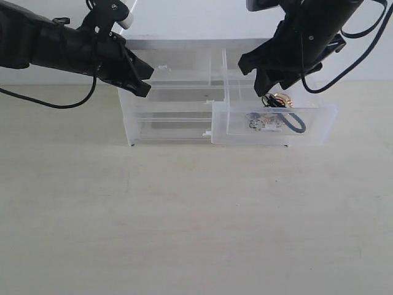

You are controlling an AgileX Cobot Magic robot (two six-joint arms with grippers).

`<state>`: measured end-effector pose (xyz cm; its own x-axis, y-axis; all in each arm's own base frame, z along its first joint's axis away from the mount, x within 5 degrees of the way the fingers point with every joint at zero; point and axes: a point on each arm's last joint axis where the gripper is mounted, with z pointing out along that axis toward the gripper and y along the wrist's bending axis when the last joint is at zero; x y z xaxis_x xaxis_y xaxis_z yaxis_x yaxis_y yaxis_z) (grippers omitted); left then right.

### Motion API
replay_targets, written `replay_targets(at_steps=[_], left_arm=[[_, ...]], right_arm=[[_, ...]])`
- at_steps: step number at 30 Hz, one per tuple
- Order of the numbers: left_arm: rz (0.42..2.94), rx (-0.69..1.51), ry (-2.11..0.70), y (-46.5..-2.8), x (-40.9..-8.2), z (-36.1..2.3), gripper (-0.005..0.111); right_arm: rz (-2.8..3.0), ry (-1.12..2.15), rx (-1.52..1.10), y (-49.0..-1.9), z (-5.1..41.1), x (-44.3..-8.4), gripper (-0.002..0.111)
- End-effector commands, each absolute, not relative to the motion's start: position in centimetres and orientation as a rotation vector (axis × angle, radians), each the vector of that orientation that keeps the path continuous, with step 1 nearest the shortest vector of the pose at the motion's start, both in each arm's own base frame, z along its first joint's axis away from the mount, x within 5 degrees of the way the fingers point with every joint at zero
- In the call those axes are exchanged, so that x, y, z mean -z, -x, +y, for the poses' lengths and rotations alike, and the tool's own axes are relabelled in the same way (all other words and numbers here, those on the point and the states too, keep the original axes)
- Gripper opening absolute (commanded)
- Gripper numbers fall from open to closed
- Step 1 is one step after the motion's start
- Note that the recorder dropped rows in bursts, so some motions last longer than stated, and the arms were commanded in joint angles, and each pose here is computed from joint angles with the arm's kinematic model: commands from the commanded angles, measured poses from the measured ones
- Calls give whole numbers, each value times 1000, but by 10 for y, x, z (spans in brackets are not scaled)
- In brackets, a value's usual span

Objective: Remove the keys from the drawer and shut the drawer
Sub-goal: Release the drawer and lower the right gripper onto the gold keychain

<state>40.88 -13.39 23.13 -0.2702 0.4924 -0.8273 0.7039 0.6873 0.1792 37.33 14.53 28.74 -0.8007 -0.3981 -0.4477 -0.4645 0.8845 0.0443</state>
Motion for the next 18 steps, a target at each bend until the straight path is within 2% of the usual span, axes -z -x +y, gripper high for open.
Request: replay_targets(at_steps=[1, 13, 16, 18], left_arm=[[1932, 117, -732, -426, -244, -118, 4], [1932, 119, -734, -426, -244, -118, 4], [1932, 121, -735, -426, -244, -119, 4], [1932, 121, -735, -426, -244, -119, 4]], right_arm=[[2624, 645, -214, -377, 147, -282, 43], [2656, 675, -213, -374, 147, -280, 43], [2659, 676, -213, -374, 147, -280, 32], [2656, 700, -208, -373, 147, -280, 20]])
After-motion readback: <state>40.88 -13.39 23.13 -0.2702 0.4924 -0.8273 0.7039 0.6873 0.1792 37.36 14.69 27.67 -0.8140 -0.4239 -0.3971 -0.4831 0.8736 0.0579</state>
